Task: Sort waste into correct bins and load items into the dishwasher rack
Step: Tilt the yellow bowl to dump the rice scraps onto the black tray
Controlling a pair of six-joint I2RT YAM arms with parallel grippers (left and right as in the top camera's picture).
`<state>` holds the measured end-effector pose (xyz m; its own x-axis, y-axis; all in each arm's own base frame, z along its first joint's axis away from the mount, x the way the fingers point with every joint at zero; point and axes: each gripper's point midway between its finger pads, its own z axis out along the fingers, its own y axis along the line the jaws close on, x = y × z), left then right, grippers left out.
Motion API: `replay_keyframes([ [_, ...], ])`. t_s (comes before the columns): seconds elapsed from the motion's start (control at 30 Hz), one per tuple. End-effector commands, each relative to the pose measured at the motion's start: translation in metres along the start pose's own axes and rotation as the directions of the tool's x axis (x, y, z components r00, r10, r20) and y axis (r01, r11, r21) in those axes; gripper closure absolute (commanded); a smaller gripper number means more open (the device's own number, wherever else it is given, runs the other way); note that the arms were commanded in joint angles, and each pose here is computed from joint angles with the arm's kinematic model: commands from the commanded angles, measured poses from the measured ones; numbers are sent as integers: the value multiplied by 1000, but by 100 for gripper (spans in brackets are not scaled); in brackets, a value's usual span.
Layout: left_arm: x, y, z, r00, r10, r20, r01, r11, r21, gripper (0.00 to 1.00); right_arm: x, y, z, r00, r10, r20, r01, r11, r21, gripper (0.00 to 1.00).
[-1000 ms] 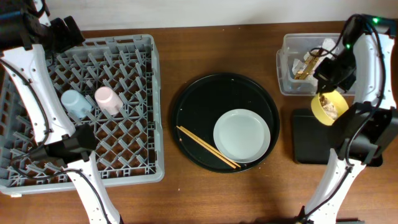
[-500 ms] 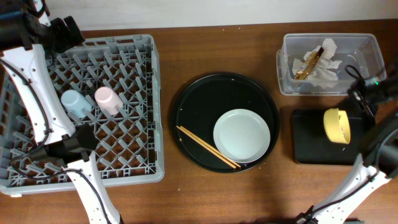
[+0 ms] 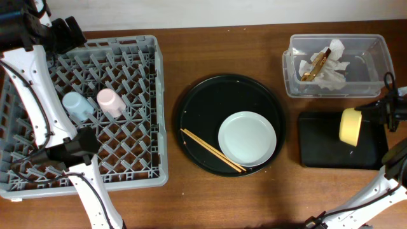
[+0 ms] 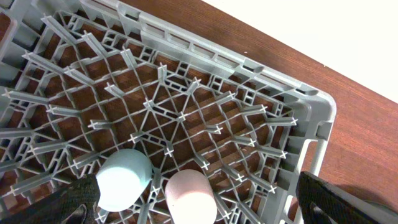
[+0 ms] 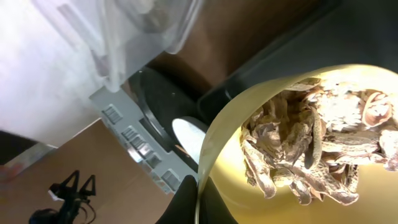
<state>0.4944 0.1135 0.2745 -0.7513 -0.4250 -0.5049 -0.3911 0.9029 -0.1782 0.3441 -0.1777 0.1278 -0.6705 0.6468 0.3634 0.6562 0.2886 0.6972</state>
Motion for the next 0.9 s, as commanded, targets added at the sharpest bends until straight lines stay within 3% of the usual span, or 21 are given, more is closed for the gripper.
replay_keyframes([
  [0.0, -3, 3, -6, 1000, -3, 19, 3, 1000, -12, 1, 8, 16, -9, 999, -29, 25, 30, 998, -61, 96],
  [0.73, -3, 3, -6, 1000, -3, 19, 3, 1000, -12, 1, -2, -6, -45, 988, 134, 78, -101, 937, -334, 96],
  [0.87, -3, 3, -6, 1000, -3, 19, 3, 1000, -12, 1, -10, -14, -44, 989, 71, 128, -30, 956, -293, 96],
])
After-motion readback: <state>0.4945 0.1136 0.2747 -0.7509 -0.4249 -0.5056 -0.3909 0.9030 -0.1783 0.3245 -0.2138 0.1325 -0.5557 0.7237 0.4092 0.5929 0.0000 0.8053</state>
